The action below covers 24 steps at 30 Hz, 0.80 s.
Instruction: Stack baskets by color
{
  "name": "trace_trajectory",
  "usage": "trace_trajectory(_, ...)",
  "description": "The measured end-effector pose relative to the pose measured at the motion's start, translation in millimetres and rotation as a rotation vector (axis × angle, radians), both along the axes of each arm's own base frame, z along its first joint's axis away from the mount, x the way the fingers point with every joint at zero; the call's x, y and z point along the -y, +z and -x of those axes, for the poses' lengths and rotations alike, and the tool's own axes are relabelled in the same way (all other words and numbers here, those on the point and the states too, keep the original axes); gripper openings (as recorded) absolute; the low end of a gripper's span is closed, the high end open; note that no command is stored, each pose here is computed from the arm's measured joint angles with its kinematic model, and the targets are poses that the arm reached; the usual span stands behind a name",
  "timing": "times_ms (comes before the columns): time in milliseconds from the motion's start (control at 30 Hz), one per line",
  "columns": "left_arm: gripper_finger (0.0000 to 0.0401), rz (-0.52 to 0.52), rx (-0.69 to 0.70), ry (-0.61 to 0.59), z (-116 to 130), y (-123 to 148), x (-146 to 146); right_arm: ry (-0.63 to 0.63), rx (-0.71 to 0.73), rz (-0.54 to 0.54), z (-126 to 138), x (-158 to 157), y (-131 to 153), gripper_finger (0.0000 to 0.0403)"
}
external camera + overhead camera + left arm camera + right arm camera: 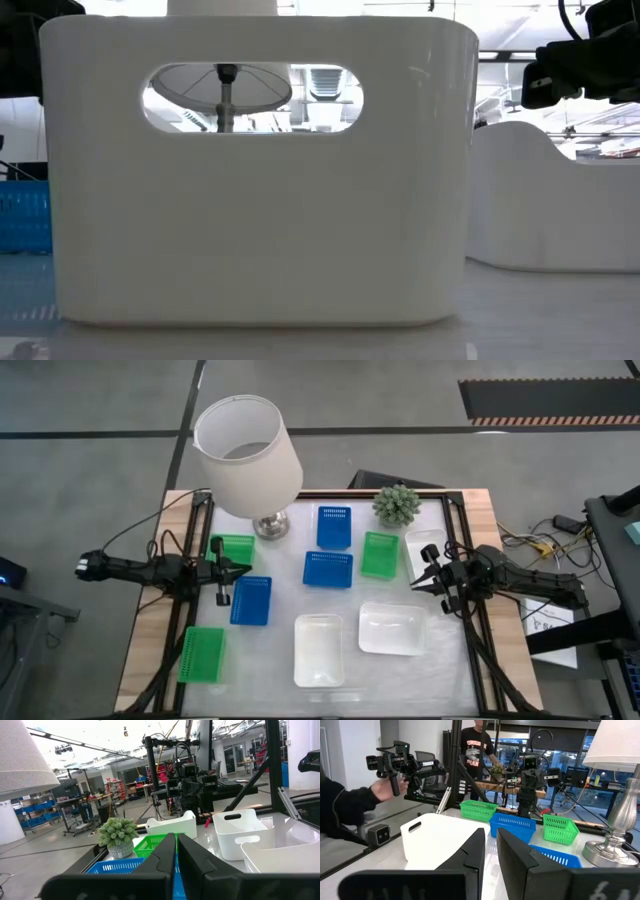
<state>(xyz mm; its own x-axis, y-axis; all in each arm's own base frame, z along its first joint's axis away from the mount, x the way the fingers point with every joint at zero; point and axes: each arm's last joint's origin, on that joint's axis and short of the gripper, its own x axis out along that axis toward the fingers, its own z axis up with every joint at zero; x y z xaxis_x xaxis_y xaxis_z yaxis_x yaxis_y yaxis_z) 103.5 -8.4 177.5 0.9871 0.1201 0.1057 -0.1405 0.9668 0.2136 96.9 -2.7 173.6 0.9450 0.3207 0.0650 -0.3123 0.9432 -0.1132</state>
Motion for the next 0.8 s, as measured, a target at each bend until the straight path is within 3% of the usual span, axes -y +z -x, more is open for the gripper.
trace_trajectory(200,0.0002,0.008,0.03,0.0,0,3,0,-0.001,0.003,0.009,0,0,0,0.0043)
trace_trajectory(433,0.0002,0.055,0.227,-0.096,5,21,2,-0.001,0.044,0.021,0,0,4,0.0043)
trace_trajectory(533,0.0002,0.072,0.287,-0.11,7,26,2,-0.013,0.123,-0.029,2,0,13,0.0043)
trace_trajectory(800,0.0002,0.159,0.412,-0.145,10,37,1,-0.356,0.233,-0.089,3,10,22,0.0043)
